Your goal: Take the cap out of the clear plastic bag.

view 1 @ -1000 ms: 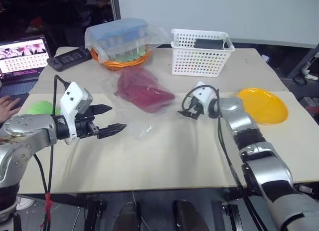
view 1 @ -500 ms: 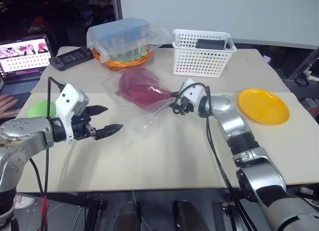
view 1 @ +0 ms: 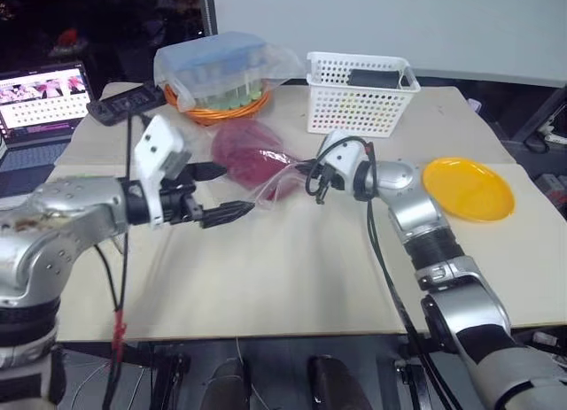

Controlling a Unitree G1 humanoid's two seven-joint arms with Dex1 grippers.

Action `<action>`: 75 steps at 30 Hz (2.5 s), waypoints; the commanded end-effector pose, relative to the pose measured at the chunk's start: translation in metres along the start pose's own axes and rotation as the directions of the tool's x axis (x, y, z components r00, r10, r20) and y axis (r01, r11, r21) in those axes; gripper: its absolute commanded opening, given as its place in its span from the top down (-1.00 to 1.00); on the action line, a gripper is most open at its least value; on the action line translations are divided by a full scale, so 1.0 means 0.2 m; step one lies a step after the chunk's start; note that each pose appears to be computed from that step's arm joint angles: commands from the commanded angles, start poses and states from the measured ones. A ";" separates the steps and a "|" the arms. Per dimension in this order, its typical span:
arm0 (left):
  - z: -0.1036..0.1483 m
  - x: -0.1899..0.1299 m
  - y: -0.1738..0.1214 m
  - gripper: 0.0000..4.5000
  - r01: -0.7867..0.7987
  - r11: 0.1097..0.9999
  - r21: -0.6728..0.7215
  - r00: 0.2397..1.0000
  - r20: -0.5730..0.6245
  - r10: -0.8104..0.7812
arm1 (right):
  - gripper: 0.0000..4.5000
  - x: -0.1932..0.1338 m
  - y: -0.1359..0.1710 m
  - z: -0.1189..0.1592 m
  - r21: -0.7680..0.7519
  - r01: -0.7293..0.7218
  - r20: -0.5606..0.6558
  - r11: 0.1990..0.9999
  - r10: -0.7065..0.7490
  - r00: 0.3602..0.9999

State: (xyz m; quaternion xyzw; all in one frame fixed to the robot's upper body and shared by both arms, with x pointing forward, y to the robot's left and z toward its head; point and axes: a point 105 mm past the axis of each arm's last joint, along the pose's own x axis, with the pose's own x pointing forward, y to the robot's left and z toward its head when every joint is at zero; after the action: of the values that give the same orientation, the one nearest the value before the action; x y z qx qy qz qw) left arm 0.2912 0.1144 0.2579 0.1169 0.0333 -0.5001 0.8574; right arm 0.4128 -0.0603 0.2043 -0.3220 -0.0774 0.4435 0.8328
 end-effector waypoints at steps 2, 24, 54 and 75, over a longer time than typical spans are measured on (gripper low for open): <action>0.02 0.13 -0.06 -1.00 0.090 0.995 0.038 0.996 -0.003 -0.090 | 0.98 0.02 -0.01 0.08 -0.024 0.000 0.044 1.000 0.001 0.999; -0.07 0.24 -0.09 0.98 0.019 0.996 0.083 1.000 0.007 -0.019 | 1.00 0.03 -0.04 0.05 -0.003 0.056 0.009 0.998 -0.056 0.998; 0.34 0.04 0.27 0.98 -0.591 0.699 0.403 0.800 0.404 0.444 | 1.00 0.33 -0.19 0.37 0.606 0.127 0.130 0.785 -0.255 0.958; -0.05 0.31 0.20 0.98 -0.498 0.743 0.447 0.866 0.212 0.453 | 1.00 0.36 -0.20 0.46 0.658 0.078 0.160 0.749 -0.240 0.958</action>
State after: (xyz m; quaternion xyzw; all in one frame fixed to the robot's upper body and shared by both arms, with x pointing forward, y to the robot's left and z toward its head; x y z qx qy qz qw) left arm 0.3503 0.0738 0.2350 0.3003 -0.1471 -0.2988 0.8938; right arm 0.4491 0.0247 0.2652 0.0409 -0.0081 0.3969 0.9169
